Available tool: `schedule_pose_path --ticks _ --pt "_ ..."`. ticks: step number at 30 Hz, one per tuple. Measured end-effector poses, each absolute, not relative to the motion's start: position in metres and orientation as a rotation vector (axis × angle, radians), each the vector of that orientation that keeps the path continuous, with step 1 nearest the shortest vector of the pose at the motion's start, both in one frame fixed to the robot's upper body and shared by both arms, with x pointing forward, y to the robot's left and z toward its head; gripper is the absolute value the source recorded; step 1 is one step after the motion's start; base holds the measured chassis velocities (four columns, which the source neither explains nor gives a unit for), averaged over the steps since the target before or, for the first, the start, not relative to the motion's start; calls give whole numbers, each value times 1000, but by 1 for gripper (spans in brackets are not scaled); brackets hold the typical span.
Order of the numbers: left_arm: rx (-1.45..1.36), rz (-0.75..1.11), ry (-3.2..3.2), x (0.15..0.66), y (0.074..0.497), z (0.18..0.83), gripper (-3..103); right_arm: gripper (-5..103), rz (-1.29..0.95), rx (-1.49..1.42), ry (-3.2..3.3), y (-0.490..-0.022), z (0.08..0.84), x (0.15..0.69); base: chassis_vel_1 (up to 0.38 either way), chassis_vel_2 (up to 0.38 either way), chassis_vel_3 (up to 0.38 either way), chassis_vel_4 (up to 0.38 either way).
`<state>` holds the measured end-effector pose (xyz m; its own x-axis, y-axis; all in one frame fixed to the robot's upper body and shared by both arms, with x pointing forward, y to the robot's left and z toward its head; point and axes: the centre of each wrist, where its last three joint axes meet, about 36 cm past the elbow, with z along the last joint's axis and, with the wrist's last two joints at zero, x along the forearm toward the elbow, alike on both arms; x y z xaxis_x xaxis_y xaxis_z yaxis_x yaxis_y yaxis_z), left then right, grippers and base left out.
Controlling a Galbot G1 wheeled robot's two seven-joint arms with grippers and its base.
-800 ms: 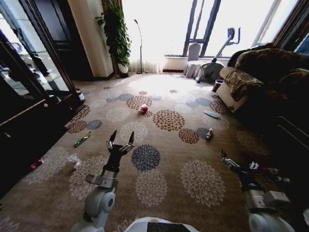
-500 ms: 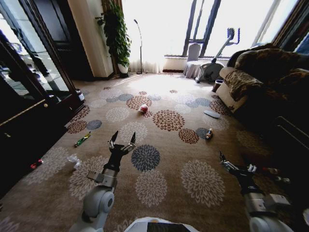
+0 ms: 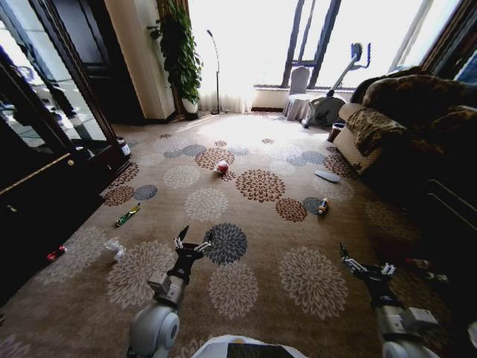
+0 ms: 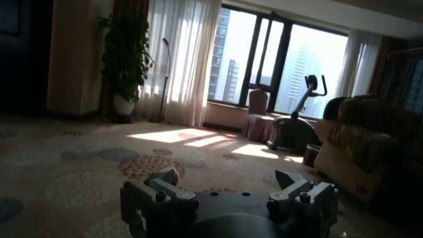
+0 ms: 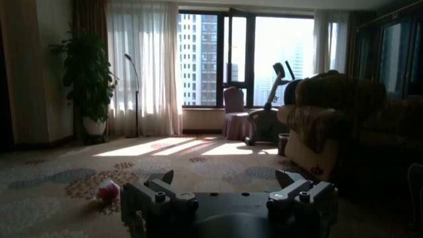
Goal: Pick up the trash from the ground and place it into the trash bin.
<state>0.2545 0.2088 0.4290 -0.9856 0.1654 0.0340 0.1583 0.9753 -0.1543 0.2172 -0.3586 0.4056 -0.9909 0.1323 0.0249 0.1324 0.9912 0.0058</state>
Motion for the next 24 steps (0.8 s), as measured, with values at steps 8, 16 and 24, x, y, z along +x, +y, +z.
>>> schedule_pose_path --ticks 8,16,24 --pt "-195 275 -3082 253 206 431 100 100 -74 -236 -3103 -370 386 215 0 0 0 0" --pt "-161 299 -3073 255 205 426 100 100 -112 -187 -3131 -365 388 218 -28 -43 33 29" --pt "-102 358 -3085 261 209 421 100 100 -107 -162 -3140 -357 390 223 -197 -205 213 204"
